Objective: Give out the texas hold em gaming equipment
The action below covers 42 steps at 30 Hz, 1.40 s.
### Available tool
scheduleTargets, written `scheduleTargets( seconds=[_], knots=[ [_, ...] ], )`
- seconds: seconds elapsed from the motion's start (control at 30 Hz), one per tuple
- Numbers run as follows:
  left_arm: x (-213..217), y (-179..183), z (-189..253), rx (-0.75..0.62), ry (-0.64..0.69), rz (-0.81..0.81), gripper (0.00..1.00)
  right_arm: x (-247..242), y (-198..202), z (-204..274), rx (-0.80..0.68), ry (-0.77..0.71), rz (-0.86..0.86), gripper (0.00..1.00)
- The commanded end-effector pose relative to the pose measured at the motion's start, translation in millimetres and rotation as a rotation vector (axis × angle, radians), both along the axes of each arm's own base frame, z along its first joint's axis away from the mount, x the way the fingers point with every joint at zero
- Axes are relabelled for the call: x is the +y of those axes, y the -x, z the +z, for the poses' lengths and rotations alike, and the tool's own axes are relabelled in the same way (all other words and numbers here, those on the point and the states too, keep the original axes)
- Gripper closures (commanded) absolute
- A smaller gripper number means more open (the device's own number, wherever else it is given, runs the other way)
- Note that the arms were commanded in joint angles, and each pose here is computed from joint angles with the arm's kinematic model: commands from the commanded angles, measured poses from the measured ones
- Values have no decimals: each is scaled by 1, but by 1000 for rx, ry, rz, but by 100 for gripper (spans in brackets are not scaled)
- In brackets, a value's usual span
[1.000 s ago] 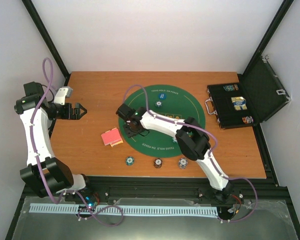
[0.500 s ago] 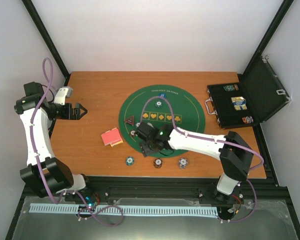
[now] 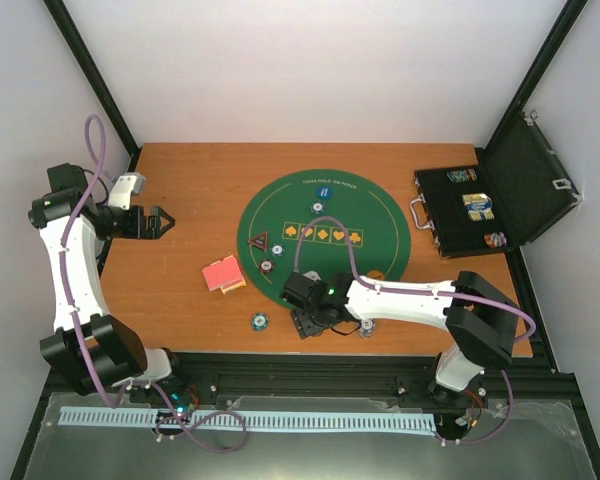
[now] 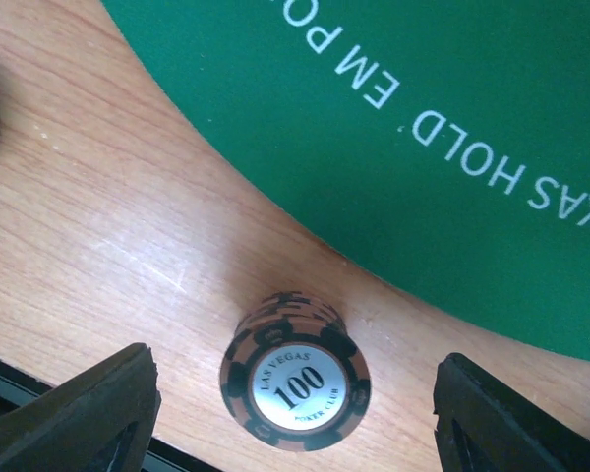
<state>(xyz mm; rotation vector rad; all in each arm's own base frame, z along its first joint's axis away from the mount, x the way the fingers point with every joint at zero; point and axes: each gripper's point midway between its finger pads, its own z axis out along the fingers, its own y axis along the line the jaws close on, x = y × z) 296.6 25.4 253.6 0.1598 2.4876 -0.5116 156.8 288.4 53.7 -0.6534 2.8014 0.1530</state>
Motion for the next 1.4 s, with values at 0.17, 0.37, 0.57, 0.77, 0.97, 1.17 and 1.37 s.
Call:
scheduleTargets(
  seconds=[0.17,0.37,0.57,0.77,0.97,1.17,1.37],
  knots=[
    [-1,-2,16,-35,-6,-11,0,12,8,-6,3,-38,3,29],
    [-2,-2,17,-38,-7,-12,0,7,8,-13,2,-17,-5,31],
    [-1,0,16,-37,-12,-13,0,5,9,-19,7,-2,-4,33],
    [-2,-1,17,-39,-13,-15,0,3,11,-25,14,1,-6,39],
    [0,1,12,-27,-22,-14,0,4,10,-24,11,-7,-5,49],
    [-2,1,15,-37,-13,-16,0,6,7,-18,-2,0,3,57],
    [-3,1,14,-35,-8,-21,0,7,4,-6,-19,-1,10,65]
  ],
)
